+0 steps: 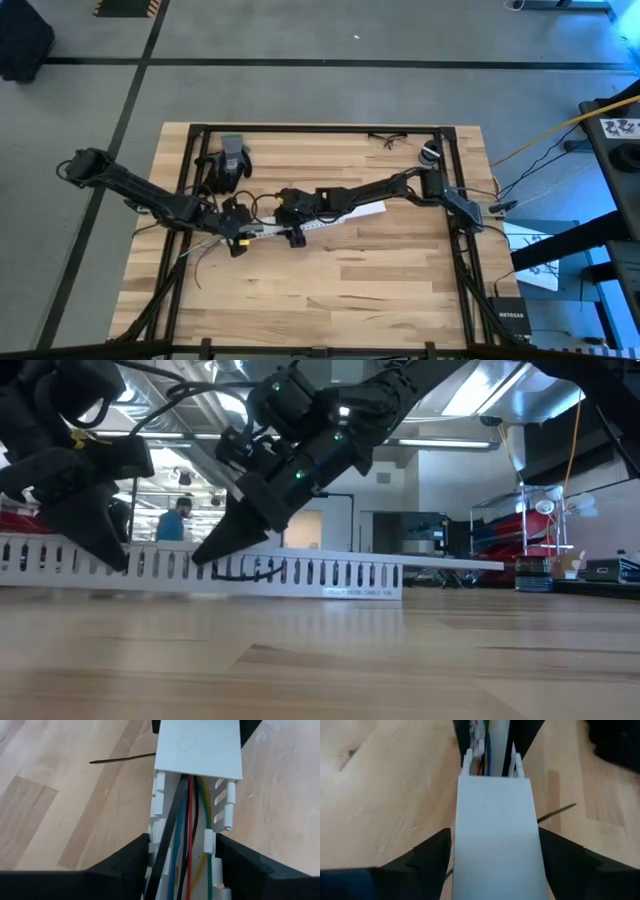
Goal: Ziptie cables
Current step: Close the white cable duct with the lid
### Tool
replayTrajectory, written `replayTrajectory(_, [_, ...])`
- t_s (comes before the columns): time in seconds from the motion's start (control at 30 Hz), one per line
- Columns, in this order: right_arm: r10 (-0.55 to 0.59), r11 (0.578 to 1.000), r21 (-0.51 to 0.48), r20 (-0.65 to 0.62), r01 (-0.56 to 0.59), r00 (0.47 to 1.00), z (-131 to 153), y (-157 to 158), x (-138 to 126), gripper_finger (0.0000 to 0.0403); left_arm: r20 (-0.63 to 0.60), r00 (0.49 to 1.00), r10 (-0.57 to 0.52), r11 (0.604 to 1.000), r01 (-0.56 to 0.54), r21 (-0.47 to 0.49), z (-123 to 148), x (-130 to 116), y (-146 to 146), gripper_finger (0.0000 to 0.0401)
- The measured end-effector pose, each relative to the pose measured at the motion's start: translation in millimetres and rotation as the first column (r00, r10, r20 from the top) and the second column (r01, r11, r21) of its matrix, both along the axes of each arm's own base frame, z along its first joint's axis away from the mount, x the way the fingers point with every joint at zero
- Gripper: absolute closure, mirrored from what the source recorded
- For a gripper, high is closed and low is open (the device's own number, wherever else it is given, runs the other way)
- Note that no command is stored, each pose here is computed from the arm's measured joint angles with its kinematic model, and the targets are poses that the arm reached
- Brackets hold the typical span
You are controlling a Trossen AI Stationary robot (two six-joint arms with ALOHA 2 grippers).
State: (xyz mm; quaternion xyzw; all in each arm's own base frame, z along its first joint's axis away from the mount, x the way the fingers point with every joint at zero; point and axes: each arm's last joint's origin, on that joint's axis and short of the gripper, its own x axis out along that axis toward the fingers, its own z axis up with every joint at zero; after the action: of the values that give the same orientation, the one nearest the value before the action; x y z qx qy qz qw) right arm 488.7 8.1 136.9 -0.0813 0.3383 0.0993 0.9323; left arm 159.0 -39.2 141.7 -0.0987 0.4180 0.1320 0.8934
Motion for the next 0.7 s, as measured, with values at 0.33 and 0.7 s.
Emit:
replayTrajectory(0.33, [0.017, 0.999, 0.028, 0.005, -0.017, 1.000, -2, -2, 0, 0.0183, -0.044, 0.999, -0.005, 1.000, 0.006, 0.020, -10, 6, -2, 0.0200])
replayTrajectory(0.7, [-0.014, 0.989, 0.150, 0.127, -0.005, 0.992, -21, 1, 14, 0.0183, 0.019, 0.999, -0.035, 0.999, 0.034, 0.027, -21, 10, -3, 0.0200])
